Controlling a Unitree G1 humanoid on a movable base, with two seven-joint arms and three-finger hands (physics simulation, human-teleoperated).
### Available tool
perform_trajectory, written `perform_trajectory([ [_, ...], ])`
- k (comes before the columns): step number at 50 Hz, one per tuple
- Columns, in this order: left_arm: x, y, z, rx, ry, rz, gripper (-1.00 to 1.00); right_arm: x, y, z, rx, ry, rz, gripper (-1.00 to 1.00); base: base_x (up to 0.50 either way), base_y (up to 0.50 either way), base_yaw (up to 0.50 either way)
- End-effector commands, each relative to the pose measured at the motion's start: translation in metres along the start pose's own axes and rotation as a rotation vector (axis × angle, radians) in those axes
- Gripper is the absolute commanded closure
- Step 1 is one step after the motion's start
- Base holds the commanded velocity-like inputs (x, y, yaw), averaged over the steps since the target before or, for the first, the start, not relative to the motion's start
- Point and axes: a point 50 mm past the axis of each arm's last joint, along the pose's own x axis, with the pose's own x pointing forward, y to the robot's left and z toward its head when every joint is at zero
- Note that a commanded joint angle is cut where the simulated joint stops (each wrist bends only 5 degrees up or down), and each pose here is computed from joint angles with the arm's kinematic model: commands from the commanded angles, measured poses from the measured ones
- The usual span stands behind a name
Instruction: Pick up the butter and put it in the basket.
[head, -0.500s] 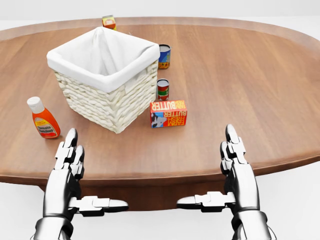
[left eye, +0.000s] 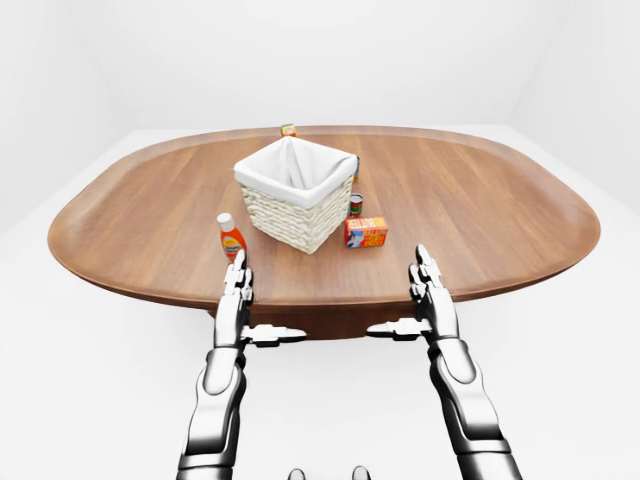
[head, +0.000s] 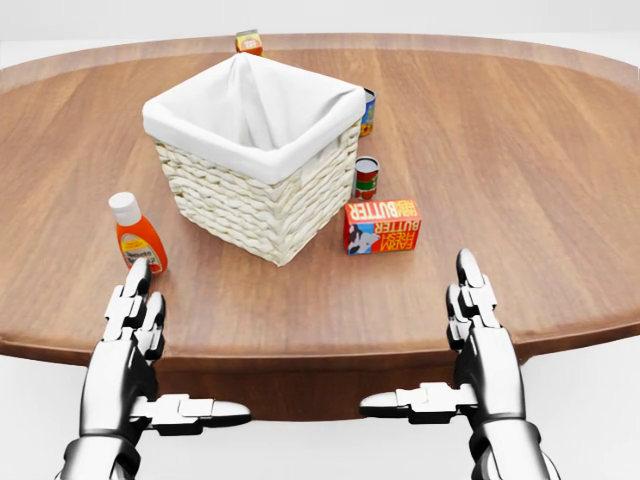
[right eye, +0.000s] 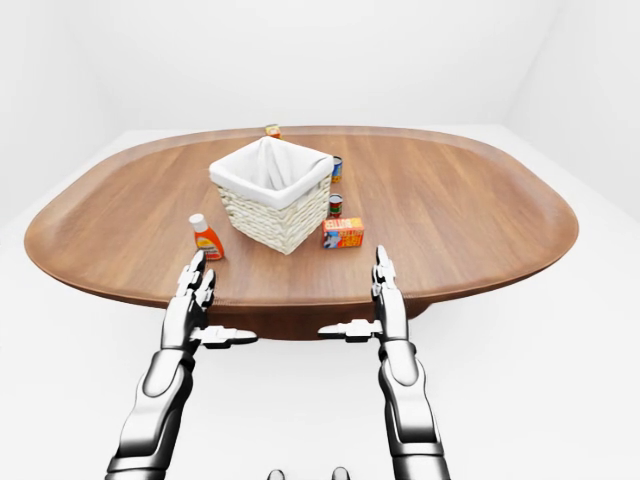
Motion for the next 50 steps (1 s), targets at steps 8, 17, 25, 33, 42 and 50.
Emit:
perform_trajectory([
  [8, -0.001, 0.002, 0.001, 0.002, 0.001, -0.001, -1.0, 0.0, 0.001, 0.0, 0.0, 0.004, -0.002, -1.0, 0.0, 0.5, 0.0],
  [17, -0.002, 0.001, 0.01, 0.008, -0.009, -0.008, -1.0, -0.001, -0.002, 0.008, 0.0, 0.003, -0.01, -1.0, 0.0, 0.19, 0.0],
  [25, -0.002, 0.005, 0.032, 0.014, -0.081, -0.003, -1.0, -0.003, -0.004, 0.029, -0.035, -0.073, -0.009, -1.0, 0.0, 0.0, 0.0],
  [33, -0.001, 0.009, 0.062, 0.031, -0.207, 0.005, -1.0, 0.001, -0.003, 0.056, -0.074, -0.183, 0.011, -1.0, 0.0, 0.0, 0.0],
  [42, 0.004, 0.014, 0.101, 0.046, -0.368, 0.017, -1.0, 0.009, 0.001, 0.098, -0.122, -0.355, 0.053, -1.0, 0.0, 0.0, 0.0],
  [50, 0.013, 0.02, 0.13, 0.04, -0.478, 0.016, -1.0, 0.013, 0.0, 0.134, -0.149, -0.495, 0.075, -1.0, 0.0, 0.0, 0.0],
])
